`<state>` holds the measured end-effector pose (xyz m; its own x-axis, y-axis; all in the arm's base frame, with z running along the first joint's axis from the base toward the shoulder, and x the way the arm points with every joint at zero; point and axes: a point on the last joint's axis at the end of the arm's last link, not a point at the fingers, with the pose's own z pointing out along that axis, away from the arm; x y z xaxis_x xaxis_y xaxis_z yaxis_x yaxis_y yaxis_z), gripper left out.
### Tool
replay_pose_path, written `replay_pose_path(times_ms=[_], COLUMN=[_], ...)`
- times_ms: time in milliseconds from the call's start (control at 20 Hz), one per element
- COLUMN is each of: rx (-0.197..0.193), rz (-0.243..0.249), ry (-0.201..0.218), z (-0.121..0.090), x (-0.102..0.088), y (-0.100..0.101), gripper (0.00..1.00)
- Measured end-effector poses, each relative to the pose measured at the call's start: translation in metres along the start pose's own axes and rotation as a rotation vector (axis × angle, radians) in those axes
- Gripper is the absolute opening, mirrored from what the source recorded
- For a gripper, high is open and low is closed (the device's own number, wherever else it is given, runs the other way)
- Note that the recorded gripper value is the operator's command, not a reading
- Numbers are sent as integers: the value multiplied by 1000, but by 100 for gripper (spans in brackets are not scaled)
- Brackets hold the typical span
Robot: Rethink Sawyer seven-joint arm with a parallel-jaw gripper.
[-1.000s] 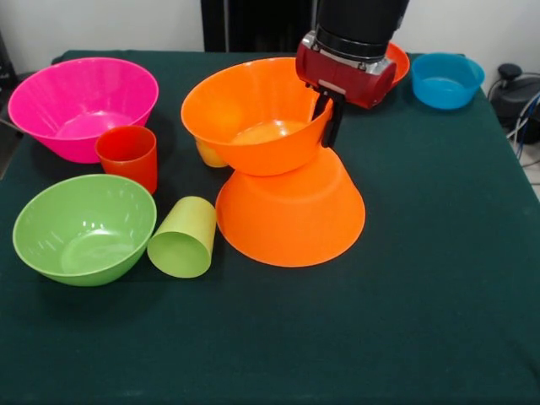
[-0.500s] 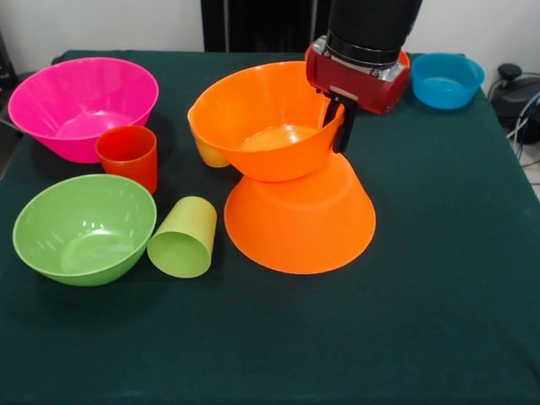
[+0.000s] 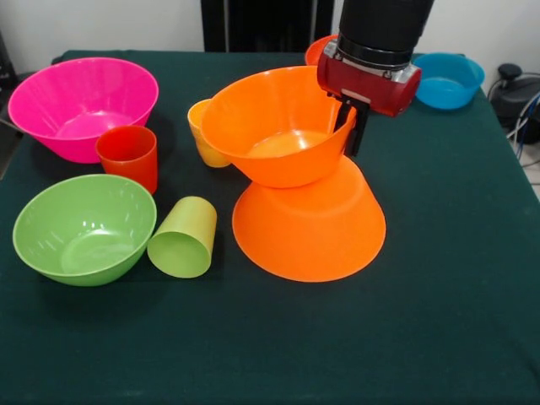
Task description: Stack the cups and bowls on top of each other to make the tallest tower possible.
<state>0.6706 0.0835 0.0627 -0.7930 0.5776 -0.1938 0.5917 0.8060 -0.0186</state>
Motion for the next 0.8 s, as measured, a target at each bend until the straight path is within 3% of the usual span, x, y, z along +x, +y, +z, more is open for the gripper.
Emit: replay_pose_path(times_ms=[800], rx=[-8], rz=[-3], ry=[4], z=[0], x=[2], y=[4], gripper=[0])
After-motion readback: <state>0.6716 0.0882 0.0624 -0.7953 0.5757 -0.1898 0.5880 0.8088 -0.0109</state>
